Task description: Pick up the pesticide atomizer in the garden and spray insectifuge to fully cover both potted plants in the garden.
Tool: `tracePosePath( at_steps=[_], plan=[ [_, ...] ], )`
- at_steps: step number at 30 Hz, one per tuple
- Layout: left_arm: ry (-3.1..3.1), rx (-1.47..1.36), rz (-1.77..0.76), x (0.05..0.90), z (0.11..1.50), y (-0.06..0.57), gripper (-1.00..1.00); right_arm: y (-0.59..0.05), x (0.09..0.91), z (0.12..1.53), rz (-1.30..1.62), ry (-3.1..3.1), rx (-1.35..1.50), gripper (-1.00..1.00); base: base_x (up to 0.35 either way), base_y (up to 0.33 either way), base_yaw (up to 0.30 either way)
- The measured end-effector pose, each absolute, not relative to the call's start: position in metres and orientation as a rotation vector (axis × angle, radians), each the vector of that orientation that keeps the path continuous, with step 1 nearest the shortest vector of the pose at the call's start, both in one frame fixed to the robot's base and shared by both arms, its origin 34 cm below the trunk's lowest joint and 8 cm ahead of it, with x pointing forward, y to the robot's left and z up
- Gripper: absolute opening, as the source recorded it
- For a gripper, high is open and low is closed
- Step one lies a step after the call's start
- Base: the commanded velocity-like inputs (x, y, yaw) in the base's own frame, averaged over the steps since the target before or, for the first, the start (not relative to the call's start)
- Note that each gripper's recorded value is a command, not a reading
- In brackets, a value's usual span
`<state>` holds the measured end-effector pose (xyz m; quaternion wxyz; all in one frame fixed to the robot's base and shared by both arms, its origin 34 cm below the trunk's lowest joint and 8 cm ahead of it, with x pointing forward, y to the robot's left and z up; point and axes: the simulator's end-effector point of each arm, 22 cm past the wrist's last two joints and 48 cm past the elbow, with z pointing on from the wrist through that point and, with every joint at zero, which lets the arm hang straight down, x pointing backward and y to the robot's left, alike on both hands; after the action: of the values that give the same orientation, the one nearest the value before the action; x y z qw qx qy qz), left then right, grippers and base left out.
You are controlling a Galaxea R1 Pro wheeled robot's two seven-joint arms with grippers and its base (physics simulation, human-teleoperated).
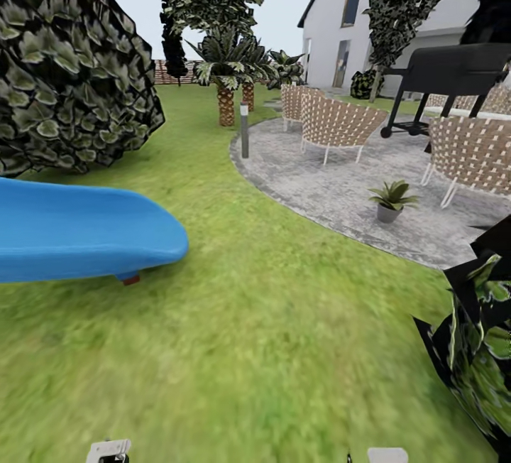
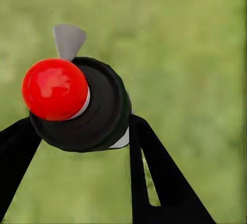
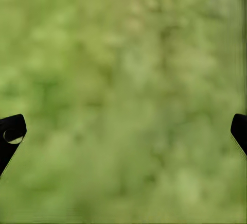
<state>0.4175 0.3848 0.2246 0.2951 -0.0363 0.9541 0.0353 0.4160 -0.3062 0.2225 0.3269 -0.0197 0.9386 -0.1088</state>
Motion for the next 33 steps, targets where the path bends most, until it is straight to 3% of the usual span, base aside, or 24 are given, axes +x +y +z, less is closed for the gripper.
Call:
tracePosePath(
  at_steps=[33],
  plan=[
    [2.543, -0.099, 0.109, 0.41, 0.2255, 0.3928, -1.0, -0.3047, 0.4187, 0.225, -0.281, 2.451, -0.053, 1.0, 0.339, 0.023, -0.263]
  ],
)
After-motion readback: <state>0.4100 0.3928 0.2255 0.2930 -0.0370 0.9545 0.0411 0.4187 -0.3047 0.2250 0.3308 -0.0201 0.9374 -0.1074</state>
